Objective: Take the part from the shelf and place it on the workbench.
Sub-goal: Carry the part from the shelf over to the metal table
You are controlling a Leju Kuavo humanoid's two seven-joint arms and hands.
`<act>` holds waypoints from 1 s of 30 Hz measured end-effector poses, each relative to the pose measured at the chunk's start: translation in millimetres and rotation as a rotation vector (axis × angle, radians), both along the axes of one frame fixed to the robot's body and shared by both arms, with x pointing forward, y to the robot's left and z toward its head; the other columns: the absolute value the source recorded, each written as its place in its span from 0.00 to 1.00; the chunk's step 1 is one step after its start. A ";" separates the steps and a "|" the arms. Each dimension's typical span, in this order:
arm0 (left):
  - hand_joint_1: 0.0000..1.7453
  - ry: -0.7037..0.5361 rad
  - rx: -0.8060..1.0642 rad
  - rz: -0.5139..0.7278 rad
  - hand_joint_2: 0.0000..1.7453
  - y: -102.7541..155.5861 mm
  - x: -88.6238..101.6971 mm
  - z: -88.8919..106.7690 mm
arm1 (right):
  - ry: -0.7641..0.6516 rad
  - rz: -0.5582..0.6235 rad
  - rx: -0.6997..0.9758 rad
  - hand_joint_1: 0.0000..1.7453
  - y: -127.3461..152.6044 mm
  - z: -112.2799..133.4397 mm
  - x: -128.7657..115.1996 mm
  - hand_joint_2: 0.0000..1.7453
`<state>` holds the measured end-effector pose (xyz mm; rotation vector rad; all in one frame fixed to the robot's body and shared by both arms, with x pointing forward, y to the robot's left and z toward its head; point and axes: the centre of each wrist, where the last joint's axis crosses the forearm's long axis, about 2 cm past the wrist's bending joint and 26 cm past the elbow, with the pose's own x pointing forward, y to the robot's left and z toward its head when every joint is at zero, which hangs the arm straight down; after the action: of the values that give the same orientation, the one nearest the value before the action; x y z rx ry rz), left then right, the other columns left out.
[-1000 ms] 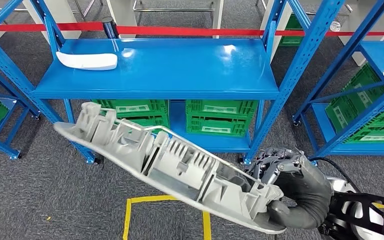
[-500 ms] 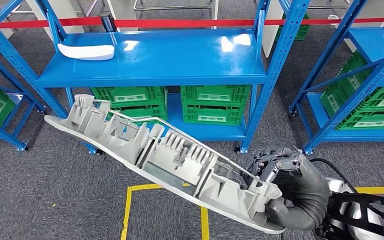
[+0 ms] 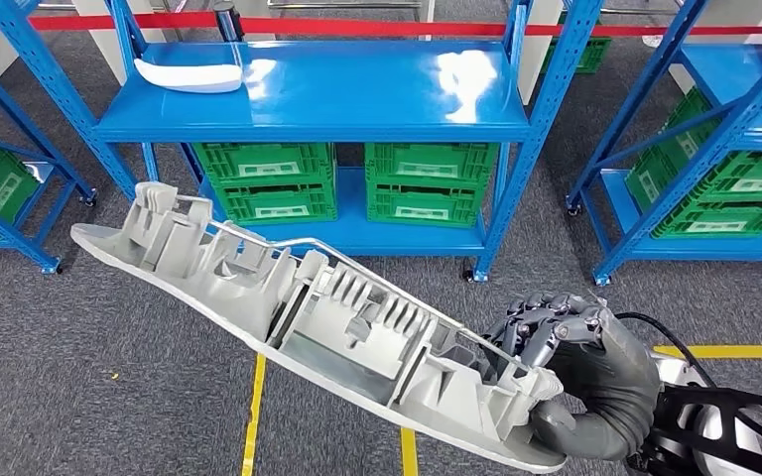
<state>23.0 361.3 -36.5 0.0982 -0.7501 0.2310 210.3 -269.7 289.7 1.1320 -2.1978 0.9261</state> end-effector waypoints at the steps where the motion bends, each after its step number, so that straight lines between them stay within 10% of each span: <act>1: 0.00 0.000 0.000 0.000 0.00 -0.1 0.0 -0.1 | -0.004 0.000 -0.004 1.00 -0.3 0.5 0.3 1.00; 30: 0.00 0.002 0.011 0.055 0.00 0.7 -1.4 1.9 | -0.035 0.025 -0.023 1.00 -2.0 -0.8 7.2 1.00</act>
<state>21.6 362.0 -34.6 0.1295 -0.7469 0.2787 217.5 -271.7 288.8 1.1434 -2.1997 0.9860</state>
